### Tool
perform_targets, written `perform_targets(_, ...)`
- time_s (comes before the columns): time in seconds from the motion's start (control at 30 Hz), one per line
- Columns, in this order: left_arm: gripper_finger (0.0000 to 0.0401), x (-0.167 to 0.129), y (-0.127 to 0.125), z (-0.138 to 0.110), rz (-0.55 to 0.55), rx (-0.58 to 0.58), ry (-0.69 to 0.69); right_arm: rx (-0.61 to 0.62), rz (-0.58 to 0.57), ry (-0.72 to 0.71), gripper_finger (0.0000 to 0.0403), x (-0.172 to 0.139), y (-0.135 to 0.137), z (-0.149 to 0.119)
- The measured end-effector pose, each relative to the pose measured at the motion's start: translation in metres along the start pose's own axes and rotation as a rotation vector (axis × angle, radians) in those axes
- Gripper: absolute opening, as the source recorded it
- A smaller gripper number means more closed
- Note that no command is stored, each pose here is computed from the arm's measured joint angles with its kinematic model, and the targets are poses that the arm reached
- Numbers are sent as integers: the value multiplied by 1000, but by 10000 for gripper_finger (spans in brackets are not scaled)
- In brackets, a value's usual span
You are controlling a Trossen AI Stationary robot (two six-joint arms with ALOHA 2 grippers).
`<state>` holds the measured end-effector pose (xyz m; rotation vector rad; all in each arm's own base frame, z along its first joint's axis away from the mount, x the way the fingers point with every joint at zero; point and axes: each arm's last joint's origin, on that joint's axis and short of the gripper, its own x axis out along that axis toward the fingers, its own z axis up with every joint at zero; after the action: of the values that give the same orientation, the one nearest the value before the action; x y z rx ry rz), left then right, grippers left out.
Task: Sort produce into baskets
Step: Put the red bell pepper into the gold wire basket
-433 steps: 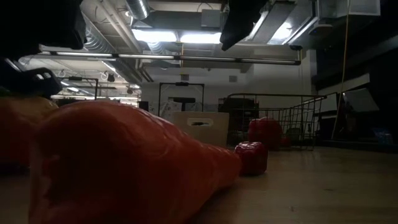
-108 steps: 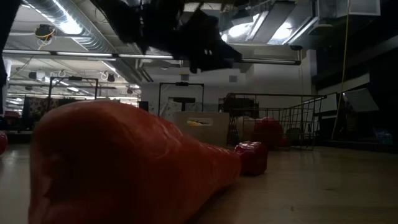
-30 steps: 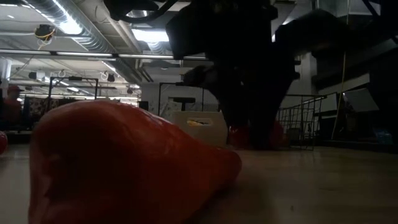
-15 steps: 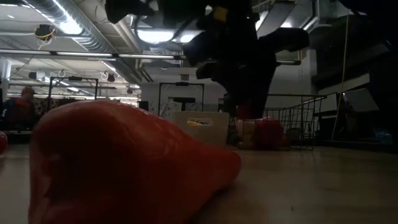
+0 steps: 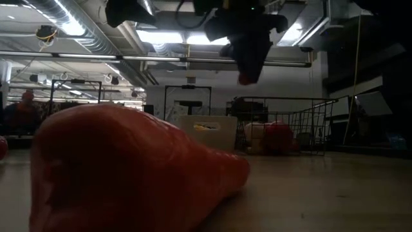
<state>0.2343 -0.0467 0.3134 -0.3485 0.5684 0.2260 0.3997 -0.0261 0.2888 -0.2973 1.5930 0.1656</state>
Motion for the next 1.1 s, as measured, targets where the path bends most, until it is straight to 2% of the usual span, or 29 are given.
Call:
perform_targets(0.13,272,0,0,0,1,-27,1,82,-20,-52,114,-23,-32,-34)
perform_targets(0.27,272,0,0,0,1,-30,1,183,7,-65,114,-29,-61,-78)
perform_targets(0.43,272,2,1,0,46,-17,-19,249,94,-169,115,-14,-92,-130)
perform_targets(0.57,272,4,1,0,76,-15,-29,320,50,-260,115,7,-119,-159)
perform_targets(0.8,272,14,0,-3,98,-3,-6,465,-75,-363,115,42,-159,-187)
perform_targets(1.1,272,40,-3,-14,142,27,69,482,-101,-381,115,66,-163,-191)
